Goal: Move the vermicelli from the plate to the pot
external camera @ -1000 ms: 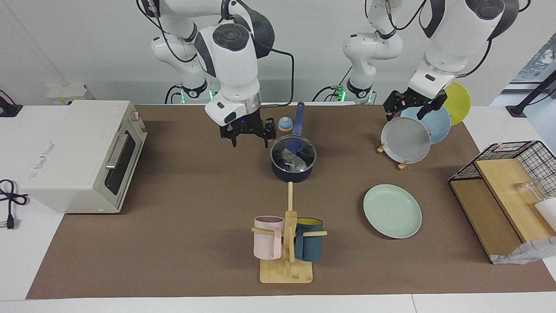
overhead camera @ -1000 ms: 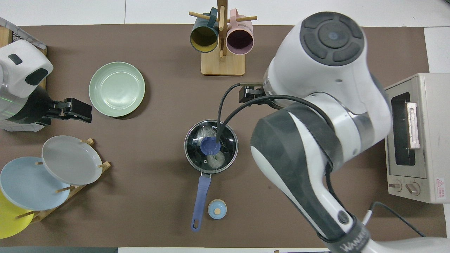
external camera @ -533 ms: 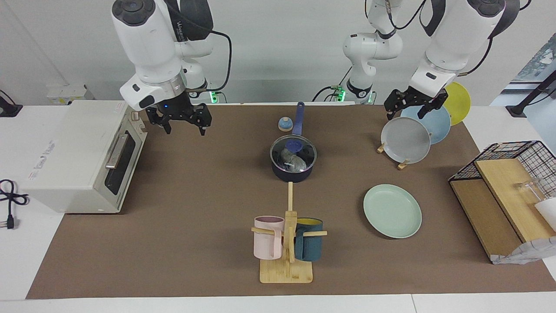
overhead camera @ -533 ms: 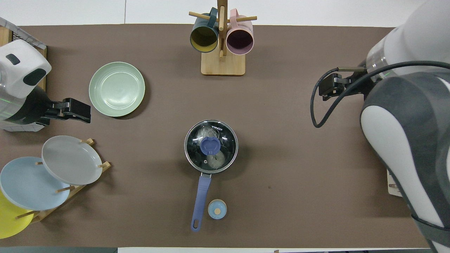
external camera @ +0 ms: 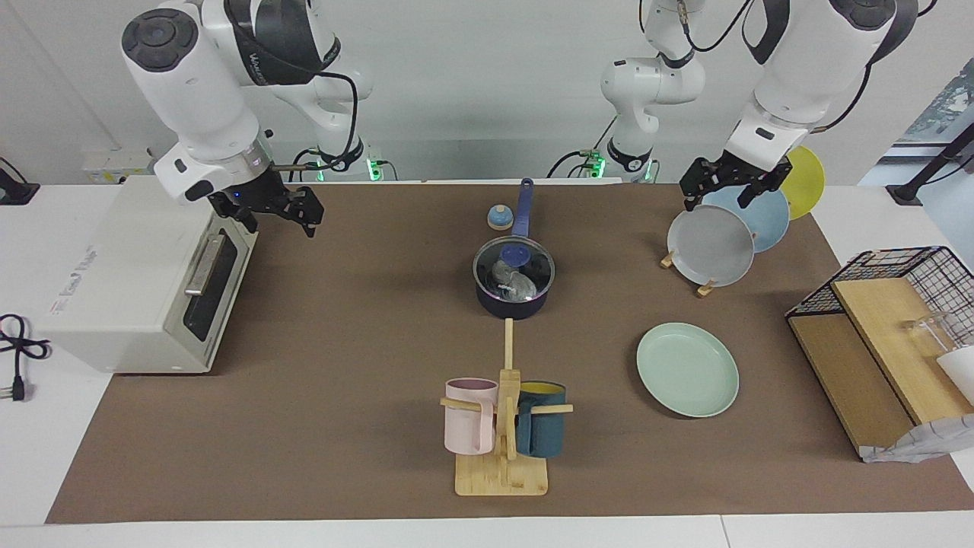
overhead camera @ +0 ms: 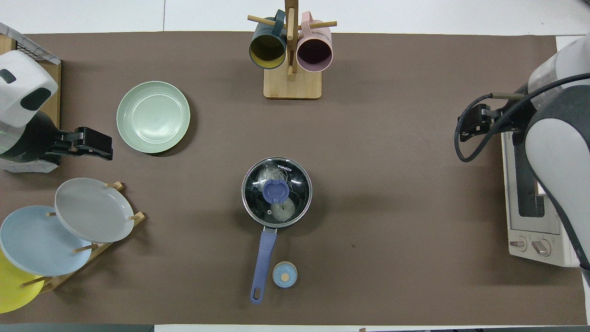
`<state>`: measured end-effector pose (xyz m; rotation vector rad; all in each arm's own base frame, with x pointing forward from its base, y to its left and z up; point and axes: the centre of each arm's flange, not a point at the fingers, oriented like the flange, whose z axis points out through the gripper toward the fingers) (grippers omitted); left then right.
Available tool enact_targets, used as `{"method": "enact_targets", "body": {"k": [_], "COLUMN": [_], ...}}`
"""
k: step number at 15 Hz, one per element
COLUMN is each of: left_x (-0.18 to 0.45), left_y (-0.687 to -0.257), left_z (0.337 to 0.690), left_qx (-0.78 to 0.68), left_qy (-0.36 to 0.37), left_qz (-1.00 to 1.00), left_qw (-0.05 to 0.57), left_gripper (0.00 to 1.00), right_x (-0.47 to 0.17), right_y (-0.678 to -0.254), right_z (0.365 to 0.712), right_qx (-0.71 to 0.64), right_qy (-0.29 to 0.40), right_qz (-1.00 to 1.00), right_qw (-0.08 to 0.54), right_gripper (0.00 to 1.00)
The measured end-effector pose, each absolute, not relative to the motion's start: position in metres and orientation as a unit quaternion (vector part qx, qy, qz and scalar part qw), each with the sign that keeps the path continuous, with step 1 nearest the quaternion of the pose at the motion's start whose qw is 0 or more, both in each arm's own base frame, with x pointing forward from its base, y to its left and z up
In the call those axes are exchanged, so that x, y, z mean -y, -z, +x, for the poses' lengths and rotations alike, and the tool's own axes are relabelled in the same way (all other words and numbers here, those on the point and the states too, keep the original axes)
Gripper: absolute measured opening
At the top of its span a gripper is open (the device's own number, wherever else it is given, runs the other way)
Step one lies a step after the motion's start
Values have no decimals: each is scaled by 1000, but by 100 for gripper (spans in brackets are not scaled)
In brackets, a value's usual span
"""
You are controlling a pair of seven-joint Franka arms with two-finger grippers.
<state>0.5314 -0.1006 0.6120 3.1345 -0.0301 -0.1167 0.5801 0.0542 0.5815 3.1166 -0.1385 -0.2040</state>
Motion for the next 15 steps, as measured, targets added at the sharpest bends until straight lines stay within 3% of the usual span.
{"method": "enact_targets", "body": {"k": [7,15], "left_x": [97,97], "left_y": [-613,-613], "left_z": [532,532], "left_qx": [6,6], "left_qy": [36,36], "left_qz": [999,999], "left_qw": [3,3], "left_gripper": [100,100], "right_x": [-38,-26], "right_y": [-606,-585], "right_z": [552,531], "right_qx": [38,37], "right_qy": [69,90], "right_qz": [997,995], "right_qw": [13,17], "right_gripper": [100,100]}}
